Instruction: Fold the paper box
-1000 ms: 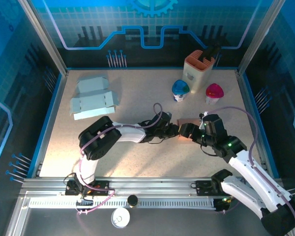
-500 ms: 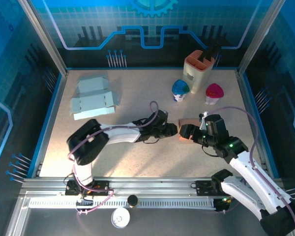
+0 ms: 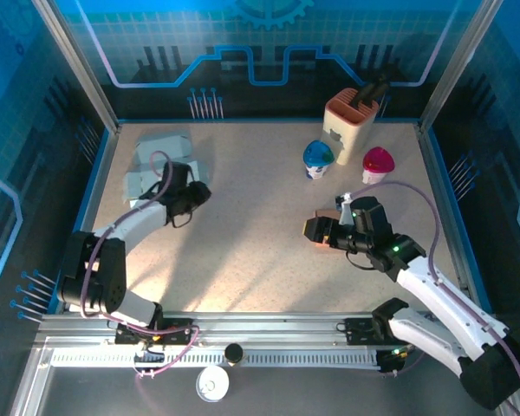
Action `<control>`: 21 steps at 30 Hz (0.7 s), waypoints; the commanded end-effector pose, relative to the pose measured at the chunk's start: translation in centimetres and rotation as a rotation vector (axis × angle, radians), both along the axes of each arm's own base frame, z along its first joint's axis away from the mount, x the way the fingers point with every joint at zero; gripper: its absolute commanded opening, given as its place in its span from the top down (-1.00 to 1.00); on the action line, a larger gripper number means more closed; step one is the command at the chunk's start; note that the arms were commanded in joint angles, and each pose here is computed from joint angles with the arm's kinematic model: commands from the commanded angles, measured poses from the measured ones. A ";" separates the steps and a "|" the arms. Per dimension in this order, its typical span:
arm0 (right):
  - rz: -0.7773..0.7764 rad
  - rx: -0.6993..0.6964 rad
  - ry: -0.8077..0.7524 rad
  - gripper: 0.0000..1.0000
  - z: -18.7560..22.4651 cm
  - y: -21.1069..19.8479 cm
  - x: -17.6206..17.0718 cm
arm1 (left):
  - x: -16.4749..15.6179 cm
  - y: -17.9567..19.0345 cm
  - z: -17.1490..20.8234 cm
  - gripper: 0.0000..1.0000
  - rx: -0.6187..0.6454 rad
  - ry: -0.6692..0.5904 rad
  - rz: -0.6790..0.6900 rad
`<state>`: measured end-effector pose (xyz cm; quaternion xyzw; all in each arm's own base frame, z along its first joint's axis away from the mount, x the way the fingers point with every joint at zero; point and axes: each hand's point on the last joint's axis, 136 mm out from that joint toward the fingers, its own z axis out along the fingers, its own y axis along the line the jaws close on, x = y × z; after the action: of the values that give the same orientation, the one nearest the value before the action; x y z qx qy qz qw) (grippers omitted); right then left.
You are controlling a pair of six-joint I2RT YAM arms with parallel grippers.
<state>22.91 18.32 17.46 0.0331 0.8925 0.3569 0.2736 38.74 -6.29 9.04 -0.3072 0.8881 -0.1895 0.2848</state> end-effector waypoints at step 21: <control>0.333 0.103 -0.177 -0.44 3.9 9.5 -0.6 | 4.0 7.6 -8.4 0.31 -0.036 0.176 0.181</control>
<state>22.18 27.07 20.39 -0.1234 0.8501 0.4311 0.2760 44.57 2.41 2.17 -0.3886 0.8792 -0.1225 0.2470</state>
